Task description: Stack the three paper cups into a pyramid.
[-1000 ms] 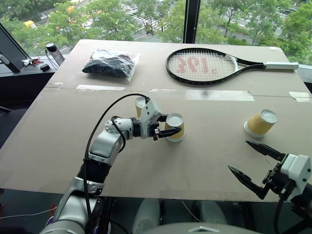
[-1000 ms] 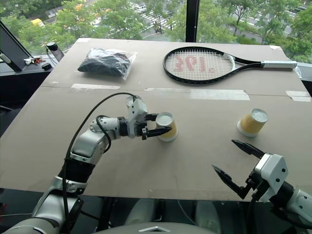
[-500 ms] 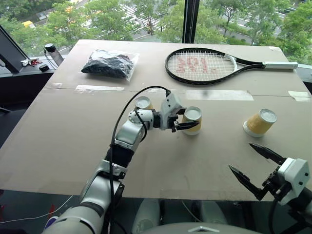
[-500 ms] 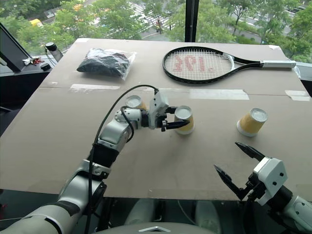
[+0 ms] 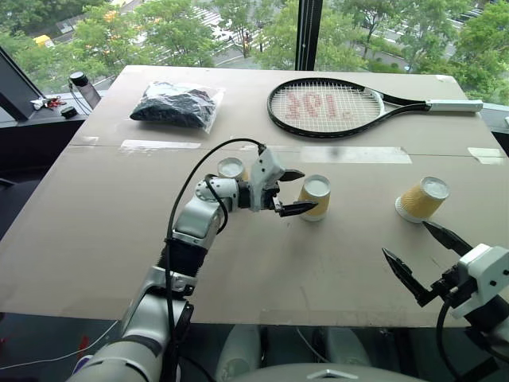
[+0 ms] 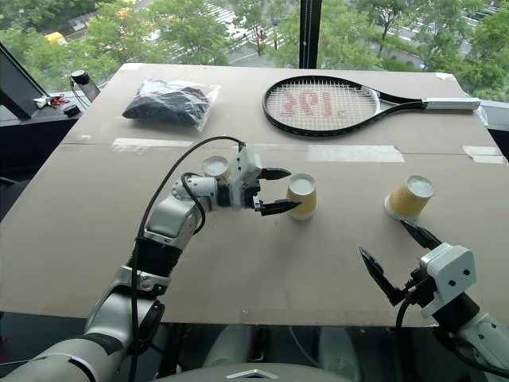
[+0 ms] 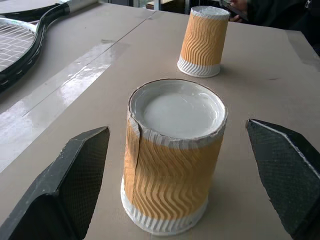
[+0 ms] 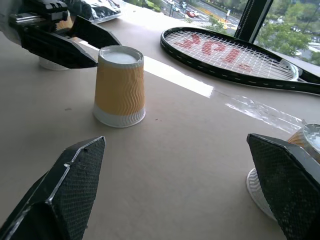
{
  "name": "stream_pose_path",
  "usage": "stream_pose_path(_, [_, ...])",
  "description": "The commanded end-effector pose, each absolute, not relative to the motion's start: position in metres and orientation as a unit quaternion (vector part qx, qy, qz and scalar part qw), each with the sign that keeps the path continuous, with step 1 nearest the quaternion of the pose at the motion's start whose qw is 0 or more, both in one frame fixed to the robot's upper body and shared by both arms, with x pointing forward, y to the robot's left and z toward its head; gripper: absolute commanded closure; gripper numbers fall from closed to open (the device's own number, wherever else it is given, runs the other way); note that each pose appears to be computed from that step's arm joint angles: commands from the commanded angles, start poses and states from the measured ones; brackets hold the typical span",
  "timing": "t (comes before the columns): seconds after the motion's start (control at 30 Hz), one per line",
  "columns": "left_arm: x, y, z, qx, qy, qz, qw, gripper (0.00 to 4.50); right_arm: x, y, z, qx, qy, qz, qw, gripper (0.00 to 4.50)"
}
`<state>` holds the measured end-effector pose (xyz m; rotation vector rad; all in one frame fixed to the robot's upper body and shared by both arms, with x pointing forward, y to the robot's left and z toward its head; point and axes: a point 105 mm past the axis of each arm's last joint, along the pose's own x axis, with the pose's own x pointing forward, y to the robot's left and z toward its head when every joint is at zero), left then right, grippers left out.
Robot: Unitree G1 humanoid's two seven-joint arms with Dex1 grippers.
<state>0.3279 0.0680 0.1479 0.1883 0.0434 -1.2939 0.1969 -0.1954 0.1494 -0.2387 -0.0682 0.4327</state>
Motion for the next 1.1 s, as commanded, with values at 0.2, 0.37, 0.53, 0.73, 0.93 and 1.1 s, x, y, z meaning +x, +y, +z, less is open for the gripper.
stream_pose_path(0.2, [0.280,0.103,0.177,0.096,-0.029,-0.589,0.802,0.04,0.250,-0.251,0.172,-0.142,-0.021,0.080,0.986,0.00])
stream_pose_path(0.37, [0.241,0.119,0.193,0.014,-0.027,-0.633,0.773,0.04,0.281,-0.264,0.163,-0.096,0.015,0.052,0.994,0.00])
stream_pose_path(0.53, [0.224,0.128,0.199,0.004,-0.020,-0.642,0.766,0.04,0.298,-0.268,0.156,-0.075,0.040,0.034,0.996,0.00])
stream_pose_path(0.73, [0.219,0.132,0.197,0.007,-0.012,-0.637,0.771,0.04,0.310,-0.271,0.151,-0.033,0.053,0.029,0.998,0.00])
stream_pose_path(0.93, [0.218,0.128,0.196,0.004,-0.013,-0.635,0.773,0.00,0.310,-0.268,0.152,-0.028,0.052,0.040,0.997,2.33])
stream_pose_path(1.1, [0.223,0.134,0.193,0.013,-0.022,-0.608,0.794,0.00,0.303,-0.250,0.169,-0.043,0.016,0.095,0.994,2.41])
